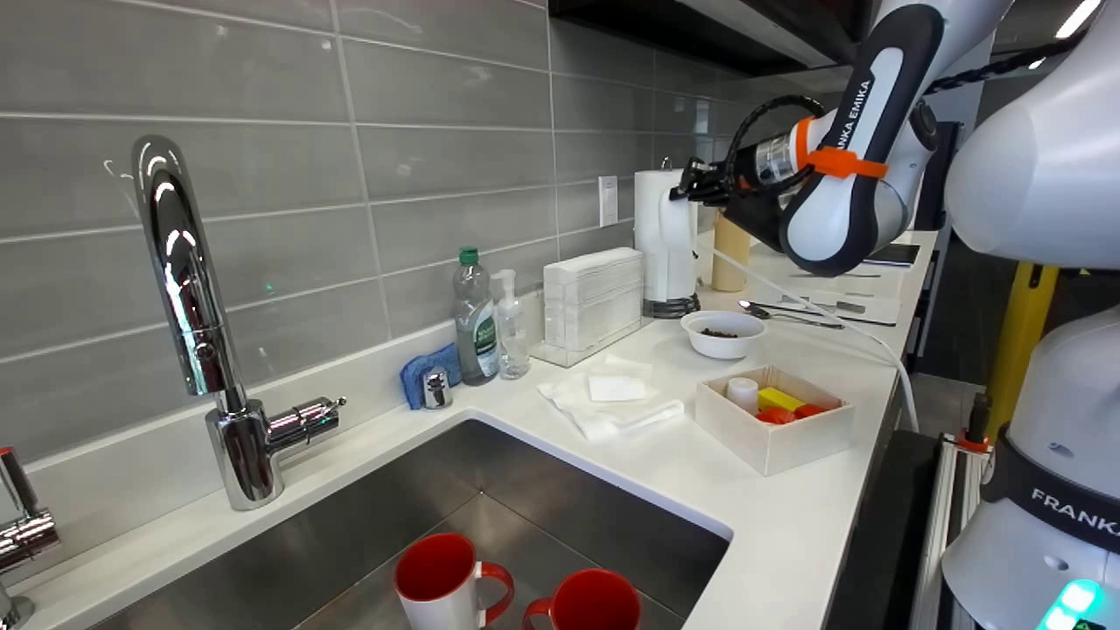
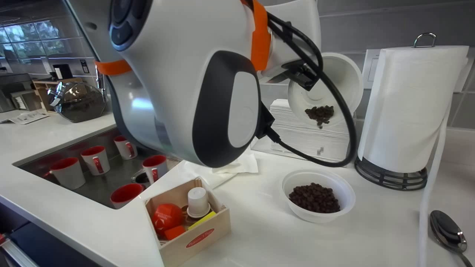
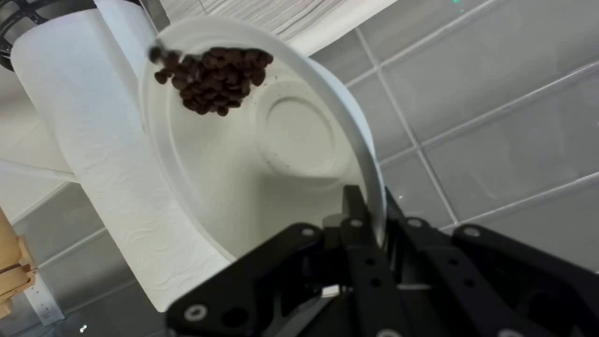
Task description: Pick up the orange ball and small white cup, put them in the wooden box, pour the contents of the left plate into the right plate
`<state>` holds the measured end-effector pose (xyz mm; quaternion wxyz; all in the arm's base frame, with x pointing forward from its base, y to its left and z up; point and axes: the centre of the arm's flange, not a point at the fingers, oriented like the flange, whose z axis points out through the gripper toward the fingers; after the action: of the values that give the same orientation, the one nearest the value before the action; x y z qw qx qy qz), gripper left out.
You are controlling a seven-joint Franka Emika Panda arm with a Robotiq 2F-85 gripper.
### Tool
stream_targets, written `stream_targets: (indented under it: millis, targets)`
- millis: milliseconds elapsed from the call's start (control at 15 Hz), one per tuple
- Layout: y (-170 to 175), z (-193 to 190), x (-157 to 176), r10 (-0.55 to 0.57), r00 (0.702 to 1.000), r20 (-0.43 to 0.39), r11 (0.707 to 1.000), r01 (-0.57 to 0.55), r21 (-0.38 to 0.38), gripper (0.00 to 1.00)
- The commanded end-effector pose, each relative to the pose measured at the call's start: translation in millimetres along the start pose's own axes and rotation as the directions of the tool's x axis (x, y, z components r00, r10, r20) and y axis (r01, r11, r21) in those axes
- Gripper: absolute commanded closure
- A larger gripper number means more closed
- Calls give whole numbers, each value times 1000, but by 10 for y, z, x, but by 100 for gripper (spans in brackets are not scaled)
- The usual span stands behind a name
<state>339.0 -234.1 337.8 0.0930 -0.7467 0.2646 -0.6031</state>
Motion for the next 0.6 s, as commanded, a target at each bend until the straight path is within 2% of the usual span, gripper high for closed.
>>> stream_targets:
  millis: [0, 533]
  targets:
    - [96, -109, -302, -14, 1000, -13, 1000, 14, -2, 100]
    - [152, 28, -431, -52, 993, 102, 986, 67, -150, 100]
